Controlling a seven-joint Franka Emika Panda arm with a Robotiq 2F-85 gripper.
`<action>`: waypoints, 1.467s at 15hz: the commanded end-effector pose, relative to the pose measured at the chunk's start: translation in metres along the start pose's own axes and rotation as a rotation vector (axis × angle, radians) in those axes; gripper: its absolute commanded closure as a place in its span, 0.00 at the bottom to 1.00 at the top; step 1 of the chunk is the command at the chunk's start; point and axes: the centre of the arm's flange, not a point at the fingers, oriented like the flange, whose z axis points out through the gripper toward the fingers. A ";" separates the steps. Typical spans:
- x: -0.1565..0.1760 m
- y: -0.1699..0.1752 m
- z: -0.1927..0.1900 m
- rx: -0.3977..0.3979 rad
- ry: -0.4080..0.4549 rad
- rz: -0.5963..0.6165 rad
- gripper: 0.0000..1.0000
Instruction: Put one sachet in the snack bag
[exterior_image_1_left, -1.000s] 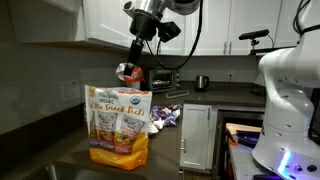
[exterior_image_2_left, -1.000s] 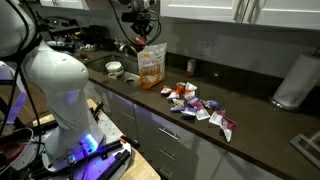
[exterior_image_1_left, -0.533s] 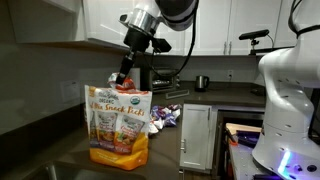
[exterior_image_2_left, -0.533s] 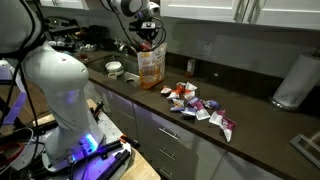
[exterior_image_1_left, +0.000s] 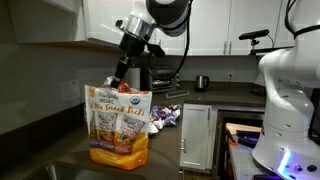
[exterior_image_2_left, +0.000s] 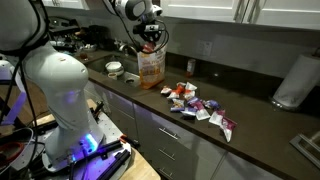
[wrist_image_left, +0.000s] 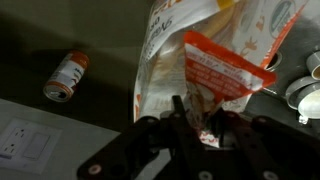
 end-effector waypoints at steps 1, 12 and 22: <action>0.002 0.019 -0.019 -0.053 -0.034 -0.005 0.41; -0.010 0.032 -0.055 -0.001 -0.136 0.046 0.00; 0.006 -0.005 -0.036 0.027 -0.095 0.011 0.04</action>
